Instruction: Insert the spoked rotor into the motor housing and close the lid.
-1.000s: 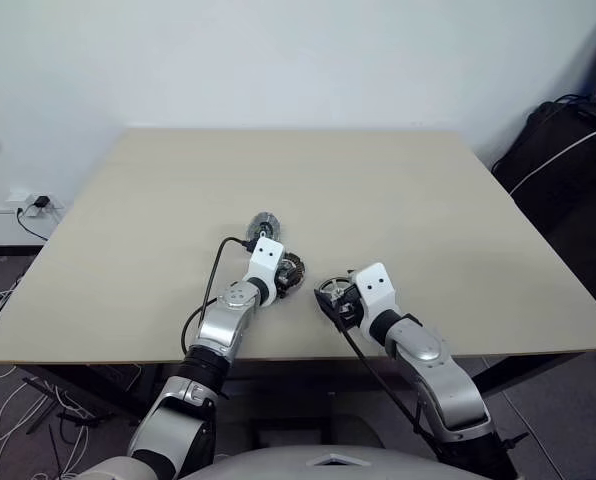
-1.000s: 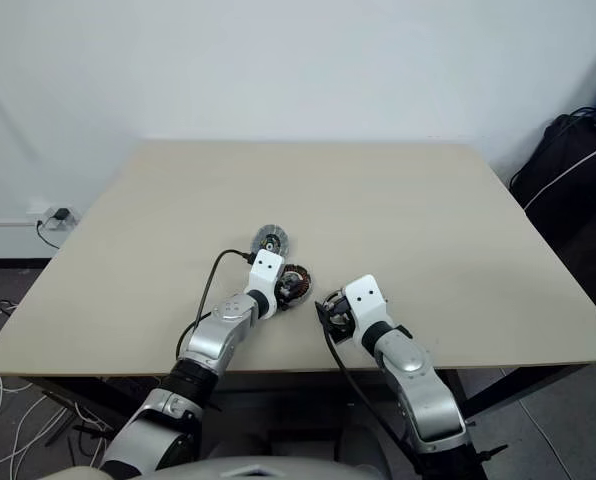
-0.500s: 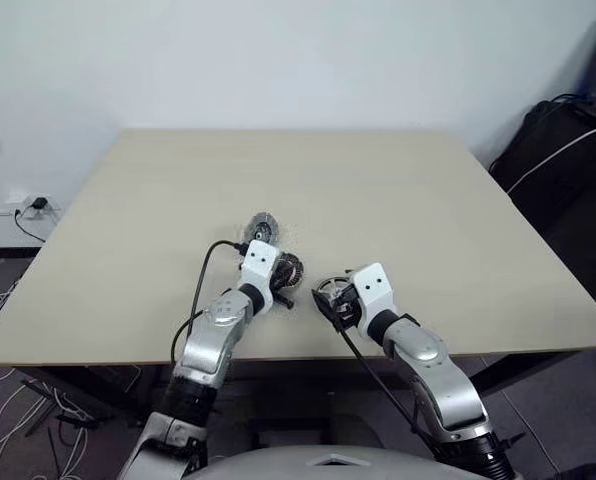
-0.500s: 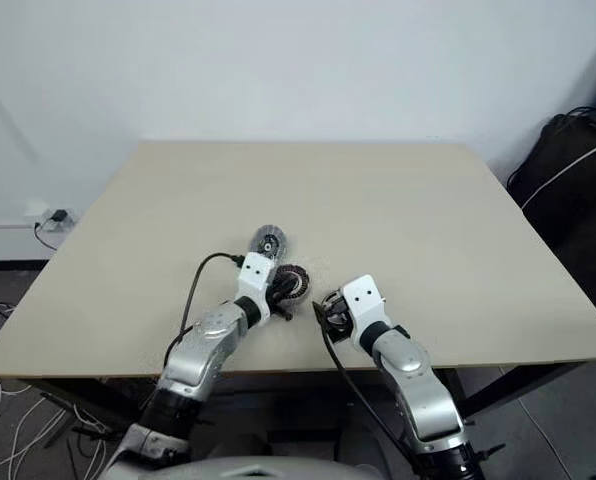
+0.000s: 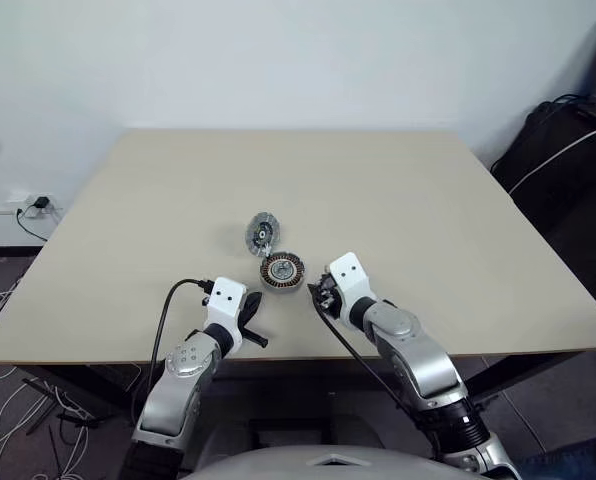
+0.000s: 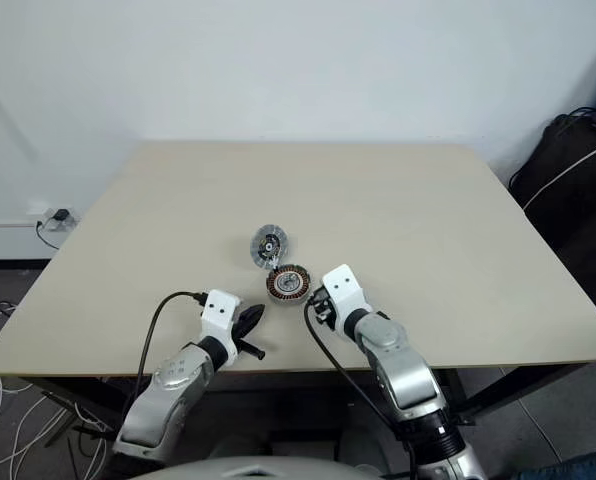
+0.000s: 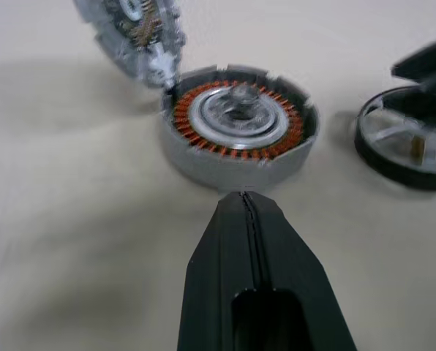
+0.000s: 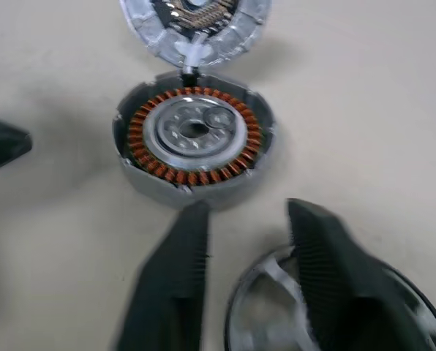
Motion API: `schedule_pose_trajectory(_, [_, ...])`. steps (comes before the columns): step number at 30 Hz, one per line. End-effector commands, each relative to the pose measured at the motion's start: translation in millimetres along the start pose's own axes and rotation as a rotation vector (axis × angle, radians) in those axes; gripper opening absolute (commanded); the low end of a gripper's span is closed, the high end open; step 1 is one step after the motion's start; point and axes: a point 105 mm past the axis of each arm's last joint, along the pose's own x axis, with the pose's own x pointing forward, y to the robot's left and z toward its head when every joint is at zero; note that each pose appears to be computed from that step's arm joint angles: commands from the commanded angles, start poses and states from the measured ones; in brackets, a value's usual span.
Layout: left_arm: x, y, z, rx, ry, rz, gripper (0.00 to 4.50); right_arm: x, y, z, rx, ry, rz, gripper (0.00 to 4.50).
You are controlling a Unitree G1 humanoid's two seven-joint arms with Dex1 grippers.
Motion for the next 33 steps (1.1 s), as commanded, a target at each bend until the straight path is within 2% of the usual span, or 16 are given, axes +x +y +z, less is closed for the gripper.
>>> schedule_pose_trajectory(1, [-3, -1, 18, 0.052, -0.096, 0.034, 0.0, 10, 4, 20, -0.014, -0.031, 0.018, 0.57])
schedule_pose_trajectory(3, [-4, -3, 18, 0.049, -0.109, 0.043, 0.0, 15, 5, 25, -0.013, -0.031, 0.021, 0.02])
schedule_pose_trajectory(13, [-7, -22, 15, 0.053, -0.125, -0.021, 0.0, 44, 0, 39, -0.038, 0.008, -0.023, 0.02])
schedule_pose_trajectory(33, [-8, -15, 9, 0.075, -0.104, 0.02, 0.0, 77, -4, 50, -0.054, -0.024, -0.027, 0.02])
